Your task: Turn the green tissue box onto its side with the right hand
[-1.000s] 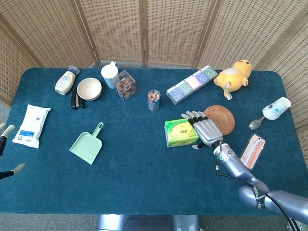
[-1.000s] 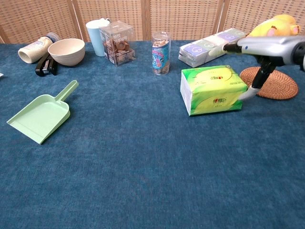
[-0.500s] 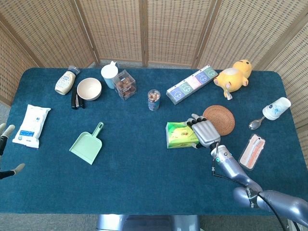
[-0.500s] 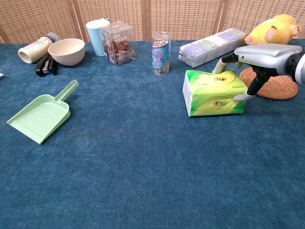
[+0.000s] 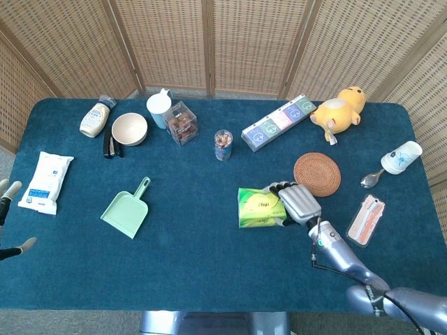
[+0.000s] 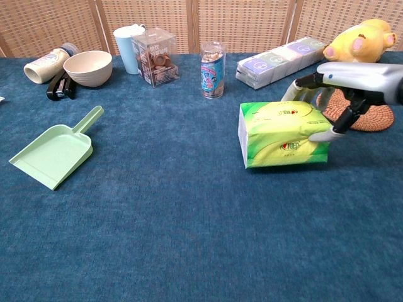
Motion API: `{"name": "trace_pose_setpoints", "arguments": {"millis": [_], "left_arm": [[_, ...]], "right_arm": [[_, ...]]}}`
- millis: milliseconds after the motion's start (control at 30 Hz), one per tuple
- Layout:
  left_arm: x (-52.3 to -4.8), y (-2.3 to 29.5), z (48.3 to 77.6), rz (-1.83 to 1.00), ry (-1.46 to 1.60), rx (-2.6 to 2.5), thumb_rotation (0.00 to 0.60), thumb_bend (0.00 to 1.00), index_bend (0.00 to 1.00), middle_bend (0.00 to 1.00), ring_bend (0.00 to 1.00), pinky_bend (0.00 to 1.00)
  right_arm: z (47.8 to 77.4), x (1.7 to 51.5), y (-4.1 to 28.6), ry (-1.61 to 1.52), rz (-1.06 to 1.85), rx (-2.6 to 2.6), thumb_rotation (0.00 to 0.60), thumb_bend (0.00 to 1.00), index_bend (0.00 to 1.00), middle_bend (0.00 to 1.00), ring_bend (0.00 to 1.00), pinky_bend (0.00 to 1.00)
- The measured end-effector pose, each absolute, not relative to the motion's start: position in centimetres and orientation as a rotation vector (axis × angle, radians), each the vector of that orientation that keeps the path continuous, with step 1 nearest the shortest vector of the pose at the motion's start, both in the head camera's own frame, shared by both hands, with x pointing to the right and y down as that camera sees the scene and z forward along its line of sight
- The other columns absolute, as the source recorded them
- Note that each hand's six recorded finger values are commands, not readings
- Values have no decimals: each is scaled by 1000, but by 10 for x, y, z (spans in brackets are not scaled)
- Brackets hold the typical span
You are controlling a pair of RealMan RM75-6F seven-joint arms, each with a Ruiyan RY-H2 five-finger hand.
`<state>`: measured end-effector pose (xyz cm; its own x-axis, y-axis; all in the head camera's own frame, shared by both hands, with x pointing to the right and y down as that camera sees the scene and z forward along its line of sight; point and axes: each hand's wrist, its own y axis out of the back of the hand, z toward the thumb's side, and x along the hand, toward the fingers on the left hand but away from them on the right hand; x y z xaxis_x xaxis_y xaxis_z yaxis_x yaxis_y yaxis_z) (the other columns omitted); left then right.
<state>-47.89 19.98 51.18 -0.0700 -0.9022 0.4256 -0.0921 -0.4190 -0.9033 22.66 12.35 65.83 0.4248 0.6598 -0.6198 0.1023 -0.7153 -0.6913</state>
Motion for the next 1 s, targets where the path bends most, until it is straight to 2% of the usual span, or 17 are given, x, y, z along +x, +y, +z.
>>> {"name": "trace_pose_setpoints", "arguments": {"millis": [200,533,600,667,733,767,833,1000], "left_arm": [[-478,200,513,-1564,1090,-1547,600,0,0,0,0,0],[-478,200,513,-1576,1086,-1548,600,0,0,0,0,0],[-478,200,513,-1576,1086,-1547,600,0,0,0,0,0],[-478,200,514,-1576,1085,-1546,600,0,0,0,0,0],[-478,200,514,-1576,1083,-1546,600,0,0,0,0,0],[-478,200,514,-1576,1082,-1546,600,0,0,0,0,0],[-477,200,514,-1574,1080,-1546,600,0,0,0,0,0],[-477,201,513,-1573,1084,-1543,600,0,0,0,0,0]], "right_arm": [[628,238,135,-550,1421,-2340,600,341,530,425,300,425],[639,248,145,-424,1697,-2533,600,345,515,408,296,428],[642,251,142,-442,1709,-2514,600,327,418,341,260,429],[644,255,137,-482,1722,-2489,600,275,177,148,146,414],[645,258,134,-507,1724,-2467,600,222,32,23,41,354],[645,258,132,-525,1722,-2455,600,205,2,0,7,312],[646,260,128,-552,1718,-2432,600,201,0,0,0,274],[648,265,119,-602,1726,-2363,600,201,0,0,0,272]]}}
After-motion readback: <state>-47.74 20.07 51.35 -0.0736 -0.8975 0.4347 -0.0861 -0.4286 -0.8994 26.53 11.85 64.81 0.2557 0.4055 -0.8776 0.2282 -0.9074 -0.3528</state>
